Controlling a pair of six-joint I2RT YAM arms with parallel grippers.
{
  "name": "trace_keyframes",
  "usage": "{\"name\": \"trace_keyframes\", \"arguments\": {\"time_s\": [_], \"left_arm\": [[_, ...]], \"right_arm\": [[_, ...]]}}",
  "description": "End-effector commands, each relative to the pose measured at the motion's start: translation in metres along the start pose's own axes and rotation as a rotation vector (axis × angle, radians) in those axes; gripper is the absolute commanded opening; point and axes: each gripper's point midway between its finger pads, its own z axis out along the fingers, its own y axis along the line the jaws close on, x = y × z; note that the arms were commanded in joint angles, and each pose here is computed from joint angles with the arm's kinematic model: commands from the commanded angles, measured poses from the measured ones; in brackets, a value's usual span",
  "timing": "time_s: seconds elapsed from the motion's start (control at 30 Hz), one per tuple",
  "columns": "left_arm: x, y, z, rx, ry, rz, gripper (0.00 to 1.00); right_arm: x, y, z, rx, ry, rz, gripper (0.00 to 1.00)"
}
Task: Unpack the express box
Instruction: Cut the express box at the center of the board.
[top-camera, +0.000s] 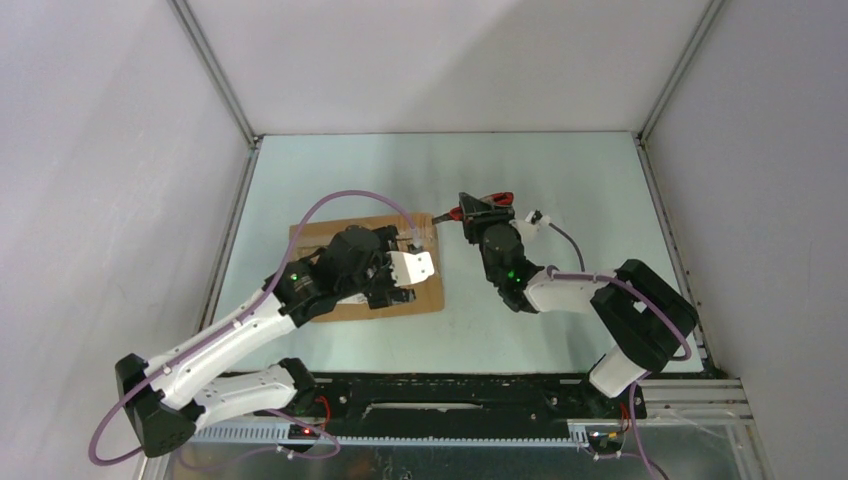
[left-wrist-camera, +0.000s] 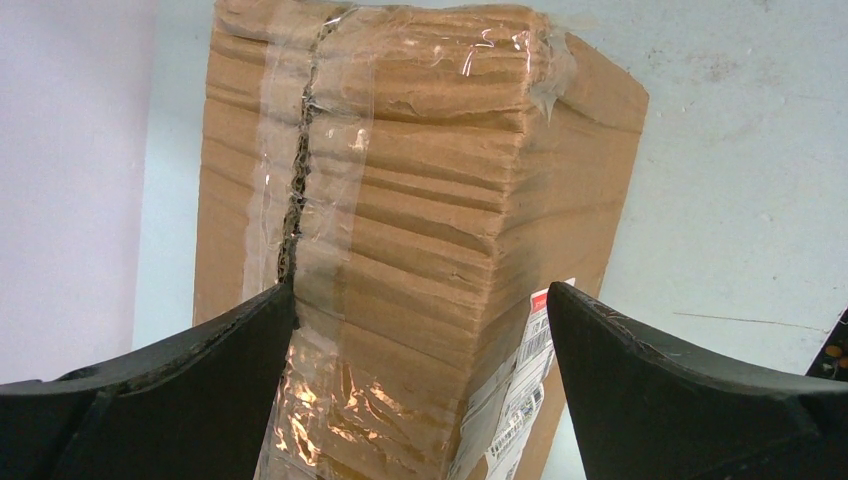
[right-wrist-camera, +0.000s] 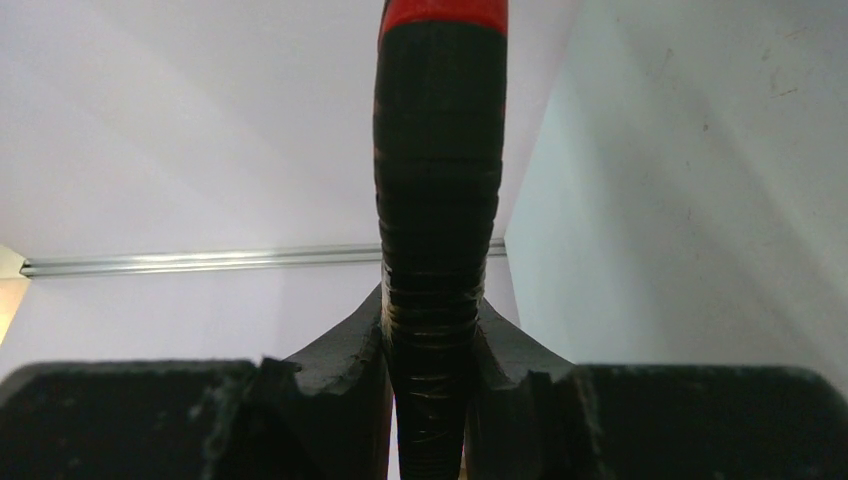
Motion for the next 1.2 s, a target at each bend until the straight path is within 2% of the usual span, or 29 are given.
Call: {"name": "trace_keyframes", "arguments": {"time_s": [0.0,0.27,0.67,1.07,1.17], "left_arm": [[0.004,-0.009,0.006,0.024,0.014,-0.016,1.00],[0.002,-0.007,0.010,0.024,0.016,-0.015,1.00],[0.000,-0.004,0.015,0.018,0.031,-0.003,0.98],[-0.005,0.004,0.017,-0.005,0.044,0.000,0.97],[-0.008,0.007,0.018,-0.016,0.039,-0.005,0.97]], "right_arm": [[0.000,0.033,-0.008,-0.096,0.008,0.090,0.00],[0.020,0.016,-0.017,-0.056,0.089,0.039,0.00],[0.047,0.012,-0.045,-0.069,0.367,-0.104,0.00],[0.071,0.018,-0.080,-0.140,0.625,-0.163,0.00],[0.069,0.012,-0.088,-0.117,0.632,-0.200,0.00]]}}
